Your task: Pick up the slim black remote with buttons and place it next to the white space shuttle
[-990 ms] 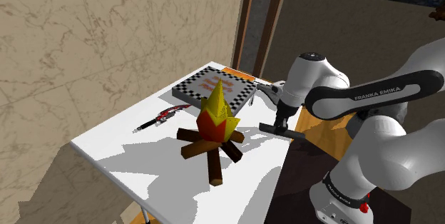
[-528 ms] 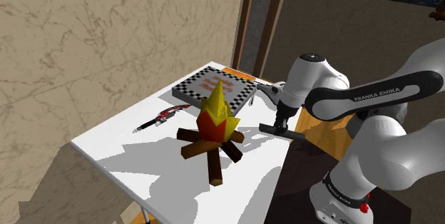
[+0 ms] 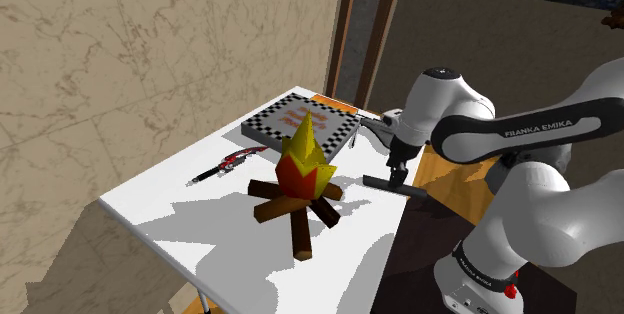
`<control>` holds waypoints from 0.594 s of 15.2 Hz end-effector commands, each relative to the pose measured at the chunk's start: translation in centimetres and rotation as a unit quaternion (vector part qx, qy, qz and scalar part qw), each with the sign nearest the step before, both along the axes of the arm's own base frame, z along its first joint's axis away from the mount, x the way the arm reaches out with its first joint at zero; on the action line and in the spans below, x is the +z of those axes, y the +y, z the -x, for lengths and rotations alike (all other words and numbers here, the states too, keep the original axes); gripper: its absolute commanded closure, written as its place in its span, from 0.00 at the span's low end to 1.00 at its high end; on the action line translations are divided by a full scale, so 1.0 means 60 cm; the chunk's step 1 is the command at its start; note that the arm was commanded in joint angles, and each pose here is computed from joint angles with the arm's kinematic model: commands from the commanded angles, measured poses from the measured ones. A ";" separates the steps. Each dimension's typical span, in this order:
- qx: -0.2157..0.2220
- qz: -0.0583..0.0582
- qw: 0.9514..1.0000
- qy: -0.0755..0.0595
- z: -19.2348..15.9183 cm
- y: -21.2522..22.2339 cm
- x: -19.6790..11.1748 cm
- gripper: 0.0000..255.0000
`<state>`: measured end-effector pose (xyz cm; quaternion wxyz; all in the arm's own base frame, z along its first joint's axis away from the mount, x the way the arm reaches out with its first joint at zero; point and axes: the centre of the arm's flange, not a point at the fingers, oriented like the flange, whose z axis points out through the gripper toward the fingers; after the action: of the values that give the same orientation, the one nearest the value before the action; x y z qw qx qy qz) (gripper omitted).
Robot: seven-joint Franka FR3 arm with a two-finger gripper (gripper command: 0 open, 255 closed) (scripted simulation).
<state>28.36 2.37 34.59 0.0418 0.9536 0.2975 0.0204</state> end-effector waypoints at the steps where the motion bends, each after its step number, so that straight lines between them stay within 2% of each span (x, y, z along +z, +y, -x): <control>1: 0.000 0.000 1.000 0.002 0.002 0.001 0.035 0.00; 2: 0.000 0.000 1.000 0.002 0.003 0.002 0.053 0.00; 9: 0.000 0.000 1.000 0.002 0.003 0.002 0.053 0.00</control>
<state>28.17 2.49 37.74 0.0415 0.9537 0.2973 0.0184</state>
